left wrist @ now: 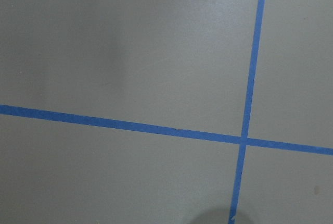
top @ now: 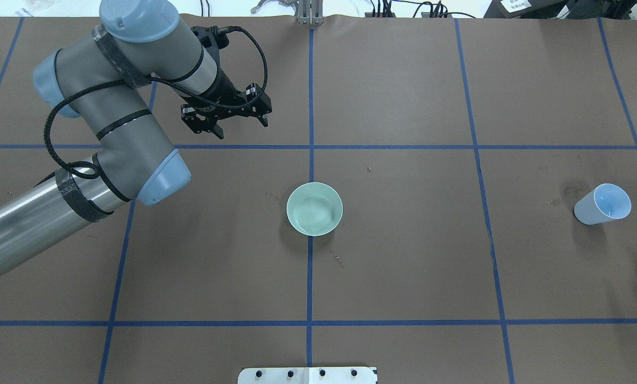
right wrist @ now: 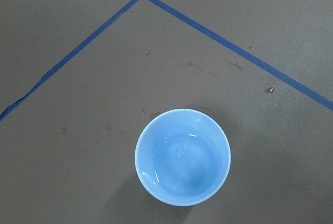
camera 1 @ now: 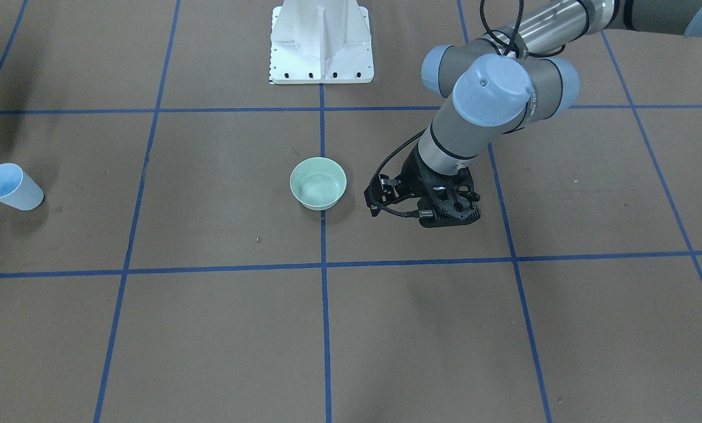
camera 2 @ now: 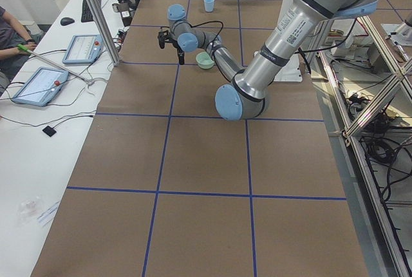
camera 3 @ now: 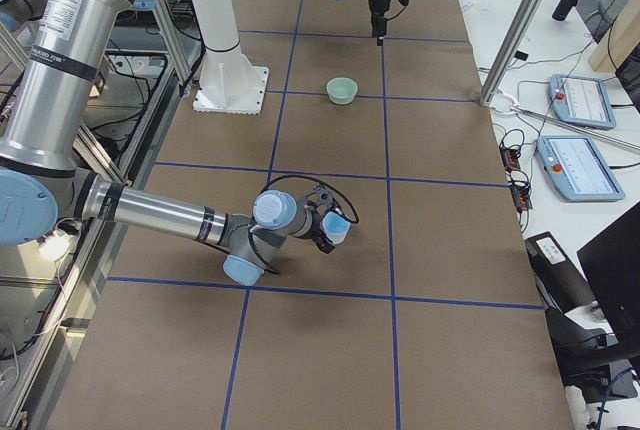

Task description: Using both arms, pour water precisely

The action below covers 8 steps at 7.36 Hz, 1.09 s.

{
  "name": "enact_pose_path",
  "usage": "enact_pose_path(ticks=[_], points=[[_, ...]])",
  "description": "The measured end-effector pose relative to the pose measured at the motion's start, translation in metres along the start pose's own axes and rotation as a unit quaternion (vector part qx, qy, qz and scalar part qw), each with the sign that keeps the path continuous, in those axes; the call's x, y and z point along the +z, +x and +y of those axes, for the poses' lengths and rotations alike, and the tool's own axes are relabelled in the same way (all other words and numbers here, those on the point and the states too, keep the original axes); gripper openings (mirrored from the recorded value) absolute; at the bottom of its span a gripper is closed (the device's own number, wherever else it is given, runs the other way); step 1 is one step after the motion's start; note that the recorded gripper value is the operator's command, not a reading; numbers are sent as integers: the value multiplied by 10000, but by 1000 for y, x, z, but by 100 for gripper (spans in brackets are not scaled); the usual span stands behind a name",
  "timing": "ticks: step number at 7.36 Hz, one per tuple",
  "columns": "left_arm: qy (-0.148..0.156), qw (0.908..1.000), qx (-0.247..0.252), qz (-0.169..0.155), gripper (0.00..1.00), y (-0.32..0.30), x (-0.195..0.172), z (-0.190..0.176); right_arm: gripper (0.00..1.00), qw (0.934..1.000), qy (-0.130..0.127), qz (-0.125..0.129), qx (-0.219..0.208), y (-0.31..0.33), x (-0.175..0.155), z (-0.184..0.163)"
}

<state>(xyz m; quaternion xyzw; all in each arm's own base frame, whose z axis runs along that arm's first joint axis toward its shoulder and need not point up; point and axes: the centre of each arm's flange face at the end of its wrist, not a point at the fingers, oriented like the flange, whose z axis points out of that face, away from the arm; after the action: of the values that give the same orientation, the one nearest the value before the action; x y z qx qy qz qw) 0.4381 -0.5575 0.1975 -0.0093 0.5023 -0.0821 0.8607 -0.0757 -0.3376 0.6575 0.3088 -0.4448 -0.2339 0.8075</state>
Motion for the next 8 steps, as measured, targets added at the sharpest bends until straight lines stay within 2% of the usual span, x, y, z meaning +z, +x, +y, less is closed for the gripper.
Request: enact_pose_path(ticks=[2, 4, 8], points=[[16, 10000, -52, 28, 100, 1, -4, 1, 95, 9999, 73, 54, 96, 5, 4, 14], [17, 10000, -60, 33, 100, 2, -4, 1, 99, 9990, 128, 37, 422, 1, 13, 11], [15, 10000, -51, 42, 100, 3, -4, 2, 99, 9993, 189, 83, 323, -14, 39, 4]])
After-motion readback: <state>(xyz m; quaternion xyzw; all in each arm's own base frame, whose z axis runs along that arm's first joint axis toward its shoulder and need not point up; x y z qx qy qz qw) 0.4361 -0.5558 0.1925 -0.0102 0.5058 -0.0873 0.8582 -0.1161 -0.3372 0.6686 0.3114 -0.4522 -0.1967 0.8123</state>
